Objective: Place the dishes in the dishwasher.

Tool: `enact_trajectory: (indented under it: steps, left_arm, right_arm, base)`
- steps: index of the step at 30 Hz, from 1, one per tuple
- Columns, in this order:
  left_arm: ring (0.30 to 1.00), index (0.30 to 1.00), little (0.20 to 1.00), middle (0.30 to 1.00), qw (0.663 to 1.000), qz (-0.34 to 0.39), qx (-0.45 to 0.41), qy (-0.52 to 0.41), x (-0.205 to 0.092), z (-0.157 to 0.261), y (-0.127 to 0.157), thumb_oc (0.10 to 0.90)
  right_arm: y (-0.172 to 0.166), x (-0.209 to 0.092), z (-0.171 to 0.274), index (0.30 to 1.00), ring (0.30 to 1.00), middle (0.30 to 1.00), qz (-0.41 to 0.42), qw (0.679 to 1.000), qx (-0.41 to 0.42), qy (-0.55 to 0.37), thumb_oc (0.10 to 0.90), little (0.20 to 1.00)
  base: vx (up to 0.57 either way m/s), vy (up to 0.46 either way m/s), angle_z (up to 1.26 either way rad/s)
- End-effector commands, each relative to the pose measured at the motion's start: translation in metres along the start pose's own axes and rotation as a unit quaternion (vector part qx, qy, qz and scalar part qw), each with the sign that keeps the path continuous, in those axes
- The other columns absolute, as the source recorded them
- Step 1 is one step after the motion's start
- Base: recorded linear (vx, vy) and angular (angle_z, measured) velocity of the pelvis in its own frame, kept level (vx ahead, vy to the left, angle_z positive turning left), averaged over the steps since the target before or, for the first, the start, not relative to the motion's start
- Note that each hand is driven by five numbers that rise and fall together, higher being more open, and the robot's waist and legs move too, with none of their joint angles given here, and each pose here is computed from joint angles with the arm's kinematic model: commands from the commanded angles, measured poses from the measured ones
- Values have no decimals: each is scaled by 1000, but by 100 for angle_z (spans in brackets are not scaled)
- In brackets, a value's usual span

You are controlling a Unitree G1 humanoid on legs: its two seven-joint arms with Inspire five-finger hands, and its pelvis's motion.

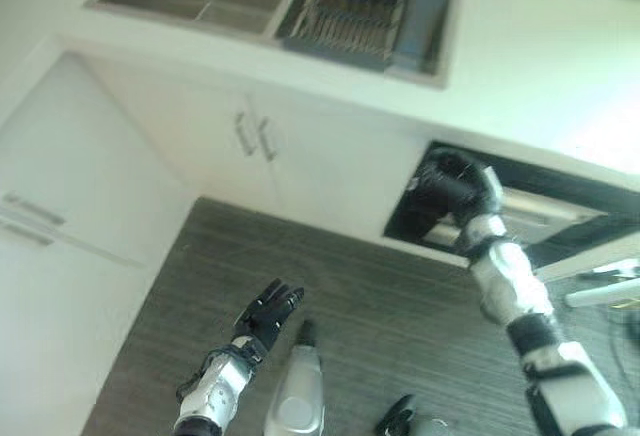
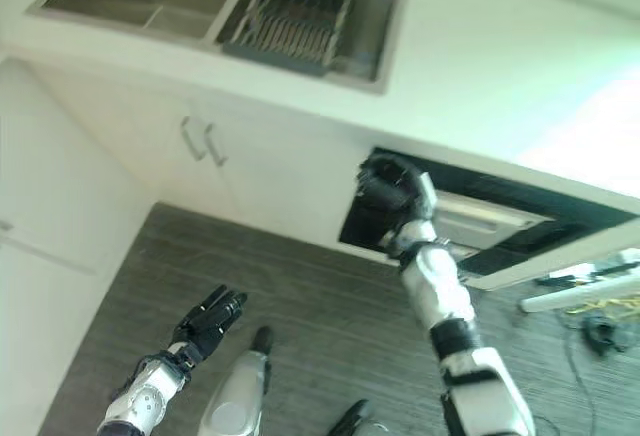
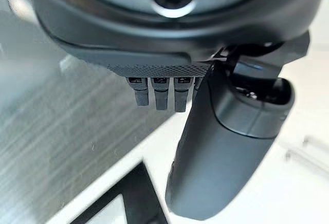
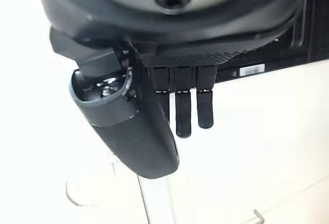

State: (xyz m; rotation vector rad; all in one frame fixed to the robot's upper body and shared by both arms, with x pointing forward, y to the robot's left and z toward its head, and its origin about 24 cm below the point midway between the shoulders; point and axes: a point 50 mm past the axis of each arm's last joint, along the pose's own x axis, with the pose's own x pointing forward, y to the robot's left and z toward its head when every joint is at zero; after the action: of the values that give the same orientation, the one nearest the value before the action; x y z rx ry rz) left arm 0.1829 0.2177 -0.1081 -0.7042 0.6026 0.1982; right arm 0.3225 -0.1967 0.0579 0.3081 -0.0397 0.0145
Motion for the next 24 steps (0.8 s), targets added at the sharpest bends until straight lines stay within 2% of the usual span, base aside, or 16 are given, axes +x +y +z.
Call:
enact_trajectory:
  steps: [1, 5, 6, 7, 9, 10, 13, 15, 21, 24]
  left_arm:
    - [900, 900, 900, 900, 1000, 14, 10, -14, -58, -31, 66, 800]
    - [900, 900, 900, 900, 999, -18, 15, -22, -53, -24, 61, 800]
    - [900, 900, 900, 900, 999, -21, 17, -18, -49, -22, 57, 800]
    - [900, 900, 900, 900, 999, -29, 28, -9, -39, -16, 47, 800]
    - [900, 900, 900, 900, 998, -33, 48, 10, -31, -14, 40, 800]
    - [900, 900, 900, 900, 995, -26, 86, 46, -29, -19, 40, 800]
    - [900, 900, 900, 900, 991, -5, 110, 78, -26, -24, 43, 800]
    - [900, 900, 900, 900, 986, 14, 132, 96, -26, -27, 48, 800]
    - [900, 900, 900, 900, 976, 48, 174, 122, -15, -21, 46, 800]
    - [900, 900, 900, 900, 979, 59, 149, 125, -19, -27, 50, 800]
  right_arm:
    - [-49, 9, 42, 900, 900, 900, -51, 993, -77, -74, 800, 900]
    - [-59, 2, 28, 900, 900, 900, -60, 990, -122, -25, 800, 900]
    - [-63, -3, 20, 900, 900, 900, -64, 992, -107, -4, 800, 900]
    - [-78, -22, 3, 900, 900, 900, -88, 991, -104, 20, 800, 900]
    - [-86, -39, -18, 900, 900, 900, -118, 988, -87, 50, 800, 900]
    - [-99, -61, -48, 900, 900, 900, -155, 979, -69, 110, 800, 900]
    - [-105, -81, -74, 900, 900, 900, -179, 969, -49, 165, 800, 900]
    - [-104, -99, -94, 900, 900, 900, -180, 959, -69, 207, 800, 900]
    - [-103, -155, -145, 900, 900, 900, -180, 914, -84, 353, 800, 900]
    - [-103, -171, -157, 900, 900, 900, -176, 894, -96, 401, 800, 900]
  base:
    - [-101, -63, -42]
    - [-154, 0, 0]
    - [-109, 117, 58]
    - [-83, 150, 78]
    - [60, 365, 169]
    - [151, 510, 183]
    - [134, 422, 47]
    - [133, 196, -3]
    - [39, -104, 65]
    - [34, -165, 37]
